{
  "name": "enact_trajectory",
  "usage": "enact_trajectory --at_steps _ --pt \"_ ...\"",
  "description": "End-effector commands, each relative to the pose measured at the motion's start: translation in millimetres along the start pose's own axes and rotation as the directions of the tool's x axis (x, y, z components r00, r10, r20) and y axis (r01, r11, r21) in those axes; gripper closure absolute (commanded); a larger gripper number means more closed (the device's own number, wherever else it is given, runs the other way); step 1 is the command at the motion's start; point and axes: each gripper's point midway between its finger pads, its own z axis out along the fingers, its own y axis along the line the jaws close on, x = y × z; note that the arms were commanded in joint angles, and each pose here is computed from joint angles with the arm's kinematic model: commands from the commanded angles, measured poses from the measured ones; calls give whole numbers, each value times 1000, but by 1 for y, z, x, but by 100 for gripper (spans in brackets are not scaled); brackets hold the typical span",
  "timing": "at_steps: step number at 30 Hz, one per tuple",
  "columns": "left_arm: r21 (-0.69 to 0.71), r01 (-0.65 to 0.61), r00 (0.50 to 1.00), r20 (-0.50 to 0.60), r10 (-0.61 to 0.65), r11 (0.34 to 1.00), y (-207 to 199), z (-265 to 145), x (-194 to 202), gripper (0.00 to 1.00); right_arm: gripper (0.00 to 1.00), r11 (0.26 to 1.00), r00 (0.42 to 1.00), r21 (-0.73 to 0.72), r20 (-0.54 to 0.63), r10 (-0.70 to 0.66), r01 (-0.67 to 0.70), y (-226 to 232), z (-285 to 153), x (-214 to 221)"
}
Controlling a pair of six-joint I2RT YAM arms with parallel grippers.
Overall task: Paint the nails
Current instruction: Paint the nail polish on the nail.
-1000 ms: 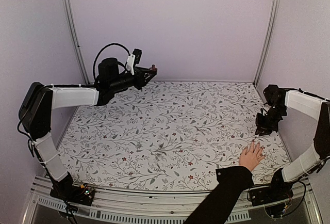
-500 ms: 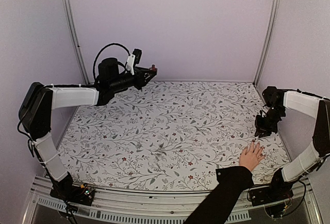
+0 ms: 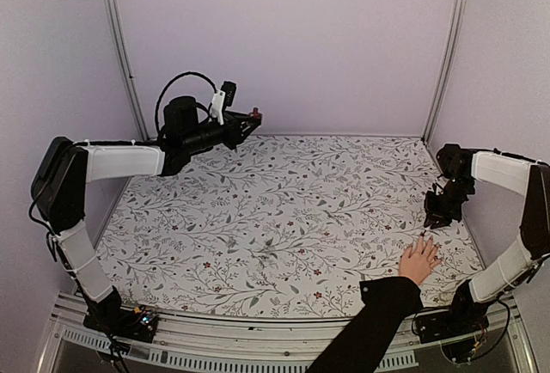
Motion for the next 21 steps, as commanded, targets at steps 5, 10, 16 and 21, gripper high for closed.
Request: enact_trajectory --at_steps 5,10,16,21 --pt "-1 -21 999 43 21 1000 -1 1 -17 100 100 1000 1000 16 24 1 -1 -2 1 -10" --pt "-1 -20 999 44 20 1000 -2 1 -18 100 100 1000 1000 18 30 -6 5 -1 2 -13" --pt "-4 -21 999 42 21 1000 -1 0 -18 100 100 1000 999 15 36 -15 14 0 2 -17" --pt "-10 -22 999 38 23 1000 1 0 -16 100 100 999 999 17 41 -28 28 1 3 -22"
